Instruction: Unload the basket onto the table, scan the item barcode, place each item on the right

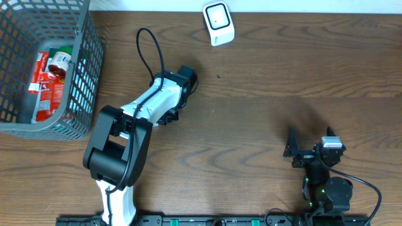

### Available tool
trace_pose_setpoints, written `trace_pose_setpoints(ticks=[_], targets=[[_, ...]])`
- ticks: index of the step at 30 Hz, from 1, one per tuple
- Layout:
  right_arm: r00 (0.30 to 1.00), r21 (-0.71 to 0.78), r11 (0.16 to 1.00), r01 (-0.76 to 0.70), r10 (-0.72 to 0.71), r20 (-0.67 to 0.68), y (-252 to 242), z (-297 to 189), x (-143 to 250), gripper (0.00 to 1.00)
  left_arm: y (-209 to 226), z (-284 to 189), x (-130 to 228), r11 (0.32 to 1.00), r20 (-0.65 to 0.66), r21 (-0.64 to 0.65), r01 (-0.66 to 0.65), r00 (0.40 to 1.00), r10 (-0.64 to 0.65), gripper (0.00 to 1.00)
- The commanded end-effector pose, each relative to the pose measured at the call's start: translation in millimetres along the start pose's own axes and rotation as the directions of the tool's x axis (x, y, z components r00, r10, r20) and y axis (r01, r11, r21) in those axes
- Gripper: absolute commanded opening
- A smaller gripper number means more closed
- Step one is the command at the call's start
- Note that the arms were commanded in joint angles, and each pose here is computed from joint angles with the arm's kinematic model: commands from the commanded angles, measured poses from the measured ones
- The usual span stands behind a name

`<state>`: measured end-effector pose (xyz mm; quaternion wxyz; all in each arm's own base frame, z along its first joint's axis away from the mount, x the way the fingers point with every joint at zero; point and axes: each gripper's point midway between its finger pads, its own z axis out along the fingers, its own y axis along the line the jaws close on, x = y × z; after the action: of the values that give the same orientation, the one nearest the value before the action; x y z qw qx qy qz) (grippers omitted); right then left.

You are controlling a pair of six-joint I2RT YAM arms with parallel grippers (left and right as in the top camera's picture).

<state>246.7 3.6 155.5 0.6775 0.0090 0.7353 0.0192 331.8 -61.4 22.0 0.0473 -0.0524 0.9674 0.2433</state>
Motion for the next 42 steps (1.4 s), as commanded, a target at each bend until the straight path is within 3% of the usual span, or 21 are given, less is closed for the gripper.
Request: trace_pose_setpoints(ticks=[1,10,29,32,36,42], targets=[[1.000,0.003,1.000,0.004,-0.004,-0.001,-1,0,1,0.99,-3,3,4,1.000,-0.021,0.012,0.004,1.000,-0.004,0.38],[1.000,0.003,1.000,0.004,-0.004,-0.001,-1,0,1,0.99,-2,-2,2,1.000,-0.008,0.023,-0.019,1.000,0.019,0.49],[1.000,0.003,1.000,0.004,-0.004,-0.001,-1,0,1,0.99,-19,-16,-5,0.989,0.002,0.148,0.013,1.000,-0.013,0.49],[1.000,0.003,1.000,0.004,-0.004,-0.001,-1,0,1,0.99,-19,-16,-5,0.989,0.005,0.148,-0.006,1.000,0.005,0.48],[1.000,0.003,1.000,0.004,-0.004,-0.001,-1,0,1,0.99,-19,-16,-5,0.989,0.005,0.148,-0.008,1.000,0.007,0.39],[1.000,0.003,1.000,0.004,-0.004,-0.001,-1,0,1,0.99,-11,-16,-6,0.995,0.020,0.100,-0.028,0.999,0.026,0.37]])
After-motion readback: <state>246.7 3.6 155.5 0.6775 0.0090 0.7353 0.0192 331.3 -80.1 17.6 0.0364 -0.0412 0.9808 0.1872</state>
